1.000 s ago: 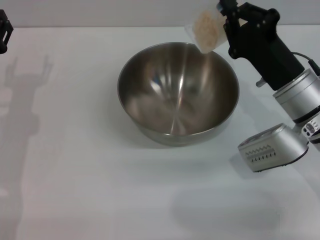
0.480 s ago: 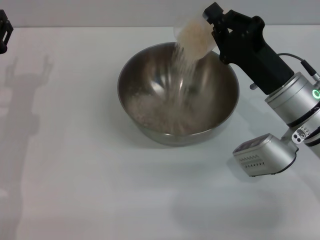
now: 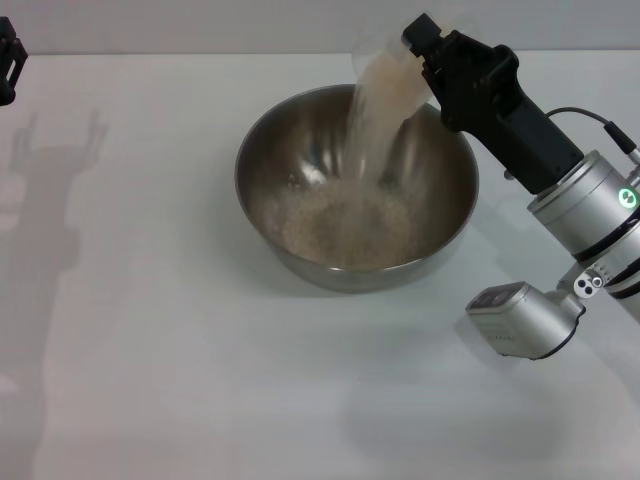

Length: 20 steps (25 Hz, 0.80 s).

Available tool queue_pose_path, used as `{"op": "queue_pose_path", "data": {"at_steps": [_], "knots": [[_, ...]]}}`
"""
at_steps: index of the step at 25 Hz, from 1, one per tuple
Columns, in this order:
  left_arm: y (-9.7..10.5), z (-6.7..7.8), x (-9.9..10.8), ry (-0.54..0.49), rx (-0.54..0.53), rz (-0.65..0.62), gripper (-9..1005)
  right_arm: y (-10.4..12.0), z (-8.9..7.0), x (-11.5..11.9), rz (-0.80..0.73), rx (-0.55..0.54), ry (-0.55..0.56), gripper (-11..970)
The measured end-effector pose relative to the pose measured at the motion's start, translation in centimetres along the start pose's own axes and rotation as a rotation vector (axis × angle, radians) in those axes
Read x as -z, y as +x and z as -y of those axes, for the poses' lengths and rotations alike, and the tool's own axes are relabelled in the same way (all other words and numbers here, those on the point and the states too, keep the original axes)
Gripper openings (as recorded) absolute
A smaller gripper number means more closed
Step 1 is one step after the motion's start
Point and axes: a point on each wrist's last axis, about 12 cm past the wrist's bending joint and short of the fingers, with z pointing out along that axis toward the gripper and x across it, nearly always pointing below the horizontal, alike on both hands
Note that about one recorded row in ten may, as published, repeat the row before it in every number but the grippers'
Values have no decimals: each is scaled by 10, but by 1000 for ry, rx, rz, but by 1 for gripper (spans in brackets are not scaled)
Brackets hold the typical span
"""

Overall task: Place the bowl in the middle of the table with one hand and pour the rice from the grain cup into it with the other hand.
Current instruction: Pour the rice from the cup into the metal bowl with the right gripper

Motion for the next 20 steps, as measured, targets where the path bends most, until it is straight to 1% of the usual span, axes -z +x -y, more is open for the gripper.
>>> {"op": "queue_pose_path", "data": {"at_steps": [9,20], "knots": [[0,0,0,0,0,1,819,-2,-4,0,20,24,-37,12],[0,0,-1,1,0,2,819,-6,-4,1,56,26,-36,14]]}}
